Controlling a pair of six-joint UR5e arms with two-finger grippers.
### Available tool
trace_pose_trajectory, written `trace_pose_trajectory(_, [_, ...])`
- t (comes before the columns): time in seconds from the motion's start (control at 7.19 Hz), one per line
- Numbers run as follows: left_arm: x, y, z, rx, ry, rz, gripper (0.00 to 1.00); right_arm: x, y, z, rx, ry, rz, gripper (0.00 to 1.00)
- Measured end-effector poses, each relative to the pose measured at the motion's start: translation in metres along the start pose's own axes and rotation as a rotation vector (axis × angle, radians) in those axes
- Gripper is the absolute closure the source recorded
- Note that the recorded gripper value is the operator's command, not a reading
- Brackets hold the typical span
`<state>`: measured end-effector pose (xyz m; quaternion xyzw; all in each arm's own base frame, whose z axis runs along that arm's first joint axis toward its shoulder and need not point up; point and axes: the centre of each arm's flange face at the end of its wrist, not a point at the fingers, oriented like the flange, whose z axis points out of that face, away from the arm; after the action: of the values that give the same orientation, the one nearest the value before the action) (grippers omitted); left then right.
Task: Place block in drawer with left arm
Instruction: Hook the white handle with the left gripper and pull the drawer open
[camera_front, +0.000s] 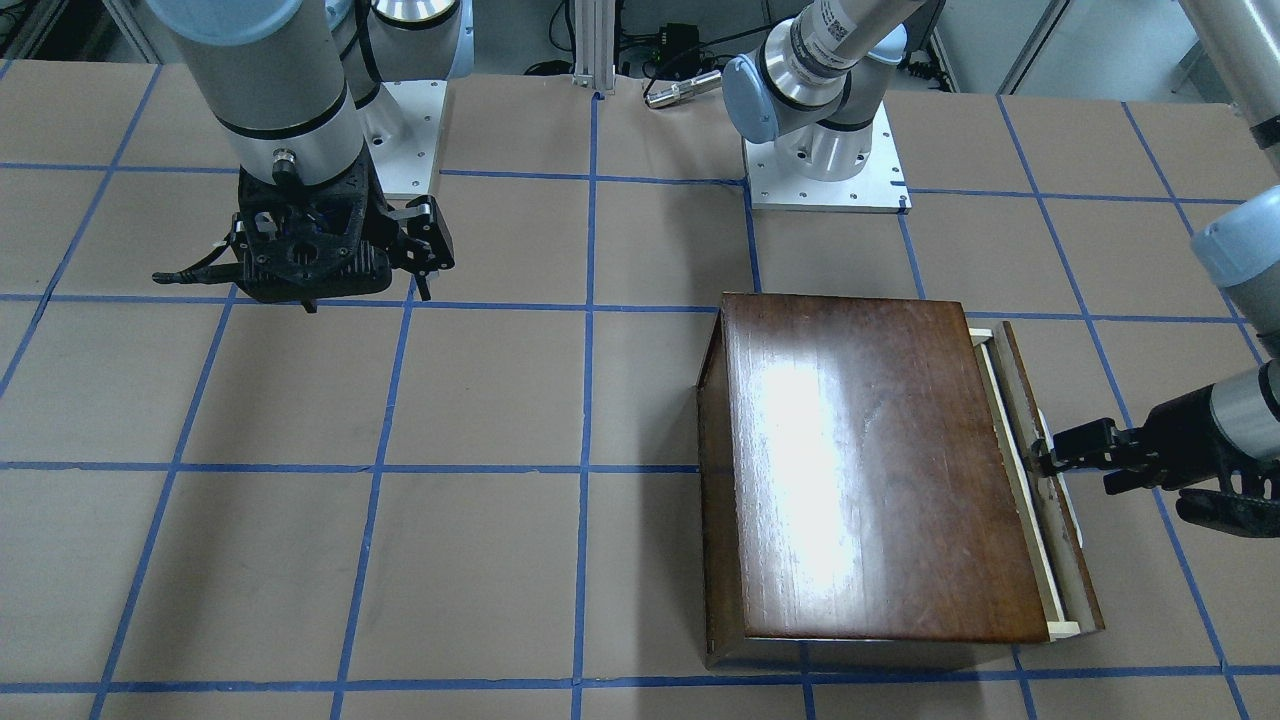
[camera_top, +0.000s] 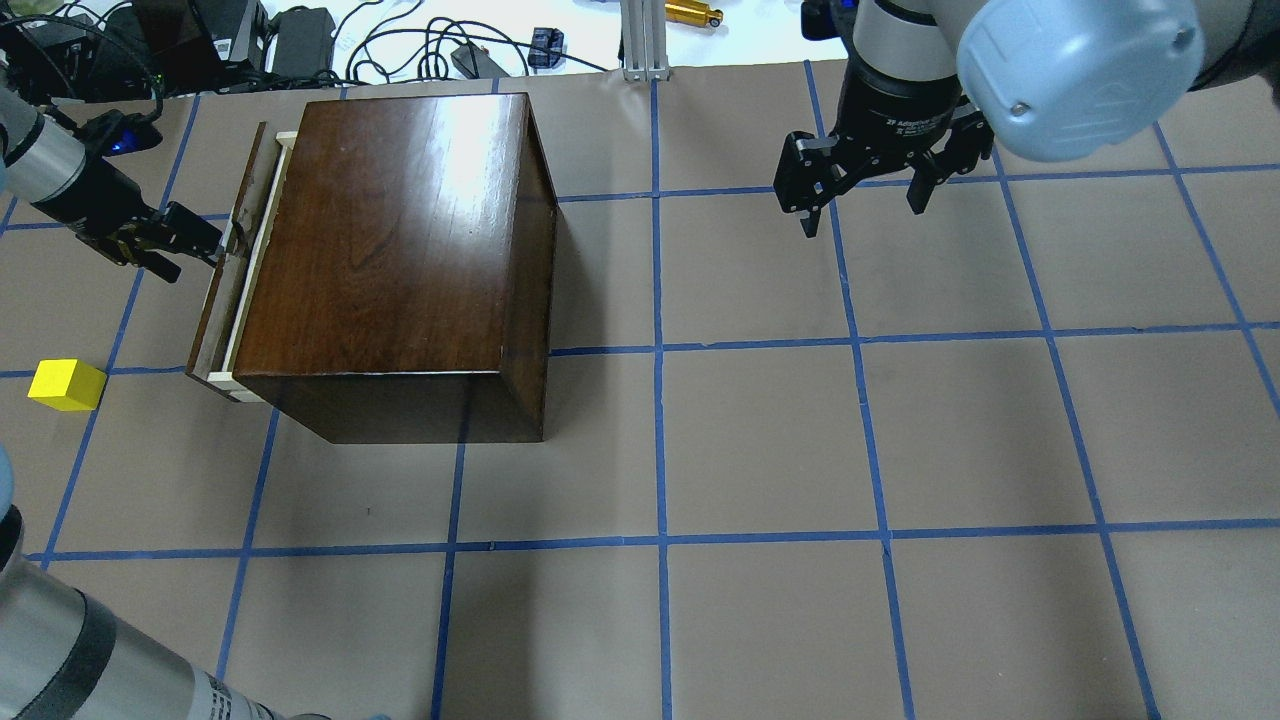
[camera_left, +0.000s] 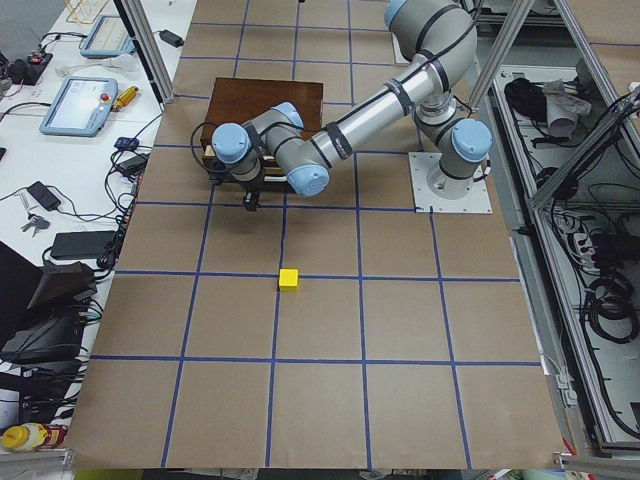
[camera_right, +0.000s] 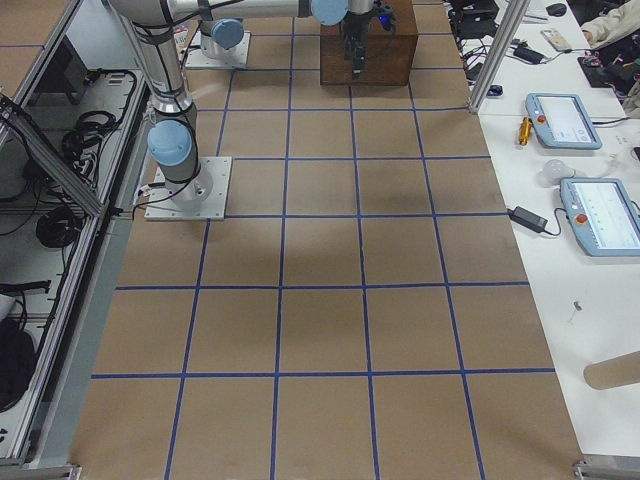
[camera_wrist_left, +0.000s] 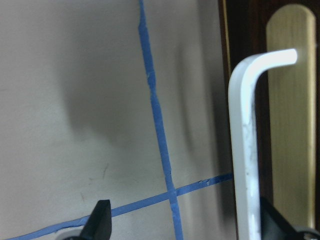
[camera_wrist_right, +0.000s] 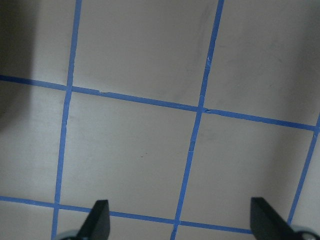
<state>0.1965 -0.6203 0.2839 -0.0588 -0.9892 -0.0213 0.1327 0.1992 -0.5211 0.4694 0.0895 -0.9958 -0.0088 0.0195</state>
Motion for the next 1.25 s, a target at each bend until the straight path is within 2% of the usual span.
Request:
trace_pose_trajectory(0.83, [-0.046,0.024,-0.014,-0.003,-0.036,-0.065,0.00,0.000,0.000,0.000,0.000,0.000,0.000,0.00])
trace_pose_trajectory(1.25, [-0.053,0.031,-0.021,0.014,-0.049,-0.082,0.00,0.000,0.000,0.000,0.000,0.000,0.000,0.00])
